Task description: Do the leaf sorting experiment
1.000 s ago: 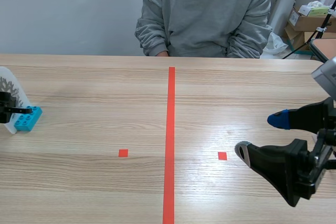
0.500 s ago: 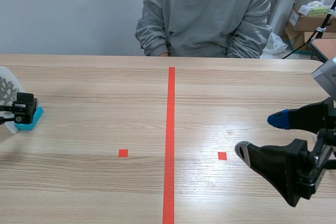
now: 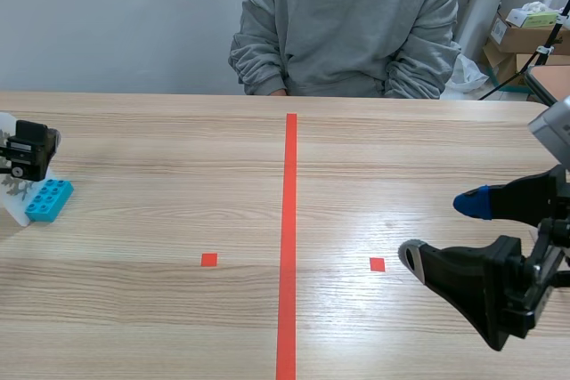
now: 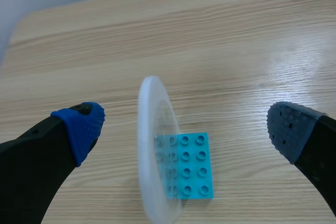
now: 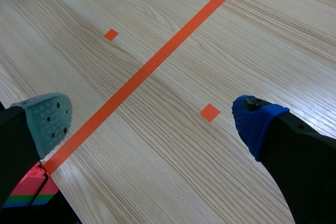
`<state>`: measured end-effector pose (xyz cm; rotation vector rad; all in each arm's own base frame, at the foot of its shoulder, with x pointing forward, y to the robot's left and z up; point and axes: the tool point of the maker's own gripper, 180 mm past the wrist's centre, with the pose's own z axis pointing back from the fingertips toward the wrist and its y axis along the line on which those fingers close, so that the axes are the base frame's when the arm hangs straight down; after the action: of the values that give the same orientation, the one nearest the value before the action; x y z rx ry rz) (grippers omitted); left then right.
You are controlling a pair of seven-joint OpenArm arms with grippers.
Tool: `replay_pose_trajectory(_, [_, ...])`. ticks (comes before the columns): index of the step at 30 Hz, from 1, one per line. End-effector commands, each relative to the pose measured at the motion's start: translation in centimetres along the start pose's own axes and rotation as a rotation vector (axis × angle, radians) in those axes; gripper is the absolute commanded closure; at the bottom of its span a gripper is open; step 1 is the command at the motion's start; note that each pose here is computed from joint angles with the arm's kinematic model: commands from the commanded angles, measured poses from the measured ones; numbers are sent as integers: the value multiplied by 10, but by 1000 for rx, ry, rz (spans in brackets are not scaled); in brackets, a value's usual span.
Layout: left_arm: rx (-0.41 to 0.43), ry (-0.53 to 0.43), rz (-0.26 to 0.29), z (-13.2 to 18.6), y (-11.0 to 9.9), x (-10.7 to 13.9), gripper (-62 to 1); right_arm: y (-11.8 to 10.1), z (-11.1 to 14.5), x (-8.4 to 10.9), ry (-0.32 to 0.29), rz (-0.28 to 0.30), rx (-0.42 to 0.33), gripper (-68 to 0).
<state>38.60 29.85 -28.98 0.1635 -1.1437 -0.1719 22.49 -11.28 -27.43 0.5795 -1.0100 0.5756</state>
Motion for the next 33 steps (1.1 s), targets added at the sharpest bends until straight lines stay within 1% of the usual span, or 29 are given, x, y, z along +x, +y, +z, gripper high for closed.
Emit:
replay_pose_trajectory(1, [9, -48, -28, 8, 7, 17, -623, -4, 2, 18, -48, 35, -1, -634])
replay_pose_trajectory(3, [-5, -68, -60, 17, 3, 26, -623, -5, 1, 20, -52, 39, -2, -634])
replay_pose_trajectory(5, [-43, -86, -102, 27, -8, 33, -623, -5, 1, 21, -54, 41, -2, -634])
replay_pose_trajectory(7, [-95, -108, -111, 38, -23, 40, -623, -5, 1, 21, -54, 41, -2, -634])
replay_pose_trajectory(9, [-169, -121, -126, 50, -44, 44, -623, -5, 1, 20, -54, 41, -2, -634])
replay_pose_trajectory(12, [-249, -132, -142, 69, -71, 46, -623, -5, 1, 20, -54, 41, -2, -634])
replay_pose_trajectory(15, [-319, -138, -128, 88, -94, 45, -623, -5, 1, 20, -54, 41, -2, -634])
replay_pose_trajectory(18, [-372, -130, -116, 104, -112, 40, -623, -5, 1, 20, -54, 41, -2, -634])
replay_pose_trajectory(21, [-421, -125, -80, 119, -127, 35, -623, -5, 1, 21, -55, 41, -2, -634])
replay_pose_trajectory(25, [-462, -107, -33, 133, -140, 25, -623, -5, 1, 21, -55, 41, -2, -634])
replay_pose_trajectory(30, [-485, -65, 16, 145, -150, 9, -623, -5, 1, 21, -55, 41, -2, -634])
replay_pose_trajectory(33, [-497, -59, 22, 151, -155, 8, -623, -5, 1, 21, -55, 41, -2, -634])
